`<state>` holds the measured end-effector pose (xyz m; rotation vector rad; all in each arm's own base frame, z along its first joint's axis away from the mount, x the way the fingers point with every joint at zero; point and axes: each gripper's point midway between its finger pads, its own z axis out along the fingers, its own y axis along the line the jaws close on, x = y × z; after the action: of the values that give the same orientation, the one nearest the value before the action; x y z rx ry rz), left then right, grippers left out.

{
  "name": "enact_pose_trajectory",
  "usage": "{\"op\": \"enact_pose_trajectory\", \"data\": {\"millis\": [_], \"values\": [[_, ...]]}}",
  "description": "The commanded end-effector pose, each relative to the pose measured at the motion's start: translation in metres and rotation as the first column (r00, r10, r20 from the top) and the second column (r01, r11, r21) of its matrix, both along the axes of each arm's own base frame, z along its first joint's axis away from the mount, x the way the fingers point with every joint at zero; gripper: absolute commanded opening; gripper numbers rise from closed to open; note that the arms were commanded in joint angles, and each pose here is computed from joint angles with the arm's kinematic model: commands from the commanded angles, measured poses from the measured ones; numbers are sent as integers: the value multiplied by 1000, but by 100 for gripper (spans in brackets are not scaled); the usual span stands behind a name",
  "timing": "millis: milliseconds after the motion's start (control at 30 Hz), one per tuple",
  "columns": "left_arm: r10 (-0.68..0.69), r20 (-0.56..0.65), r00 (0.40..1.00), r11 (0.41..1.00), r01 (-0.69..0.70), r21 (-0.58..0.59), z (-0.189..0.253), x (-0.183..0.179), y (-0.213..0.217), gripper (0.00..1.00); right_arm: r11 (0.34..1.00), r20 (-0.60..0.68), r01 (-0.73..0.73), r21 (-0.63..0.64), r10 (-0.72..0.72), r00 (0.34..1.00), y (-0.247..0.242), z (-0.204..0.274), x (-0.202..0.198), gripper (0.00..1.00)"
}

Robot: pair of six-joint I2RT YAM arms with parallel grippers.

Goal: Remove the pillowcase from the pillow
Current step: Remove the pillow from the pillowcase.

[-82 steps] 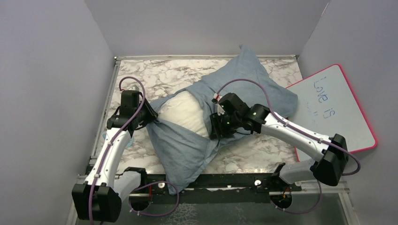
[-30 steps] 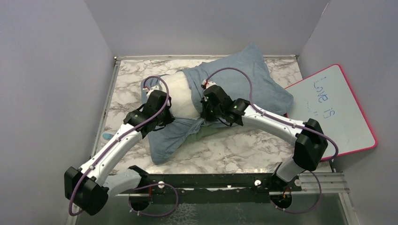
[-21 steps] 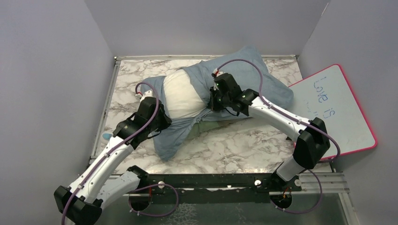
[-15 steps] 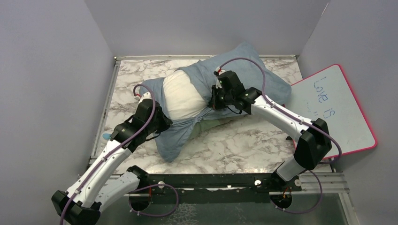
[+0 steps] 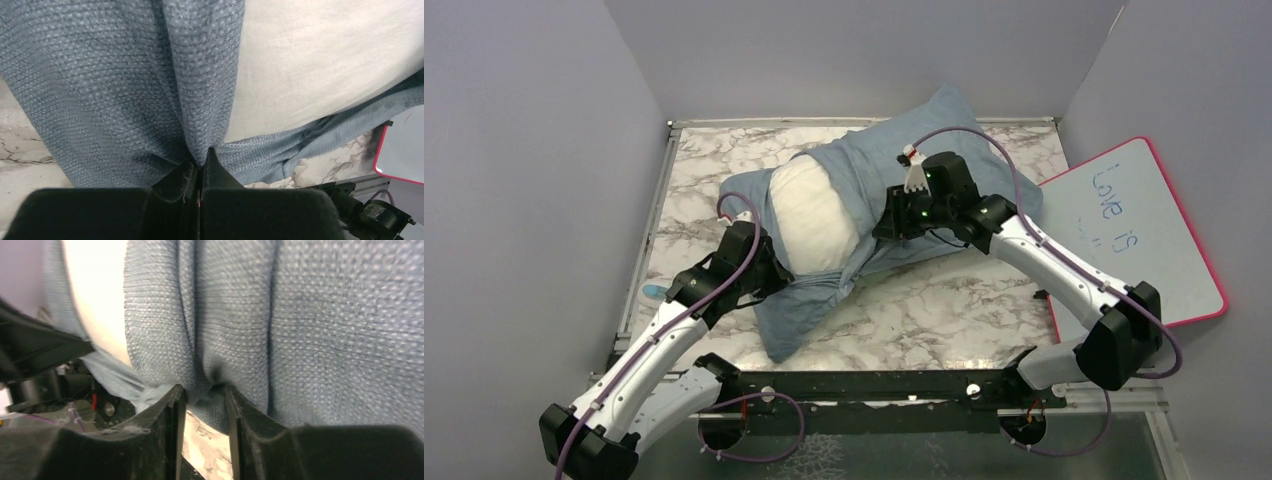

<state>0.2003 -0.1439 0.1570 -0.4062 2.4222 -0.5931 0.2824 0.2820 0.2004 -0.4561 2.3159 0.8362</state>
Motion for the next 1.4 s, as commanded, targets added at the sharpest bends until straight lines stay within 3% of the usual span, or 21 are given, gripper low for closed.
{"op": "enact_pose_trajectory", "data": {"millis": [0,100,333,400,500,633,833,1167,1233,1367], "values": [[-14,-86,996,998,19,61,-26,-18,12,0,989,144,-117,86,104,984,14,57,-10,47],[-3,-77,997,999,7,47,-27,-18,12,0,978,192,-181,106,159,968,32,77,-24,54],[-6,-60,998,1000,7,24,-24,-20,10,0,958,238,-280,58,259,936,94,78,-58,60],[-11,-55,998,1000,12,17,-23,-20,9,0,972,214,-234,9,227,950,102,65,-52,60],[-22,-49,999,1000,23,10,-21,-21,8,0,990,189,-24,-138,50,981,88,38,-21,66],[-24,-42,999,1000,24,0,-21,-24,9,0,949,256,184,-256,-116,960,52,33,3,68],[-15,-50,999,1000,15,-2,-25,-24,9,0,982,215,112,-154,-78,974,47,46,-25,69],[-66,-53,996,998,65,-11,-23,-22,1,0,964,99,168,-207,-151,984,48,-16,-27,77],[-110,-59,992,994,109,-22,-24,-25,-5,0,966,104,165,-200,-147,984,59,-20,-19,71],[-124,-77,989,992,122,-30,-26,-30,-6,0,920,175,284,-271,-243,954,46,-19,3,29]]}}
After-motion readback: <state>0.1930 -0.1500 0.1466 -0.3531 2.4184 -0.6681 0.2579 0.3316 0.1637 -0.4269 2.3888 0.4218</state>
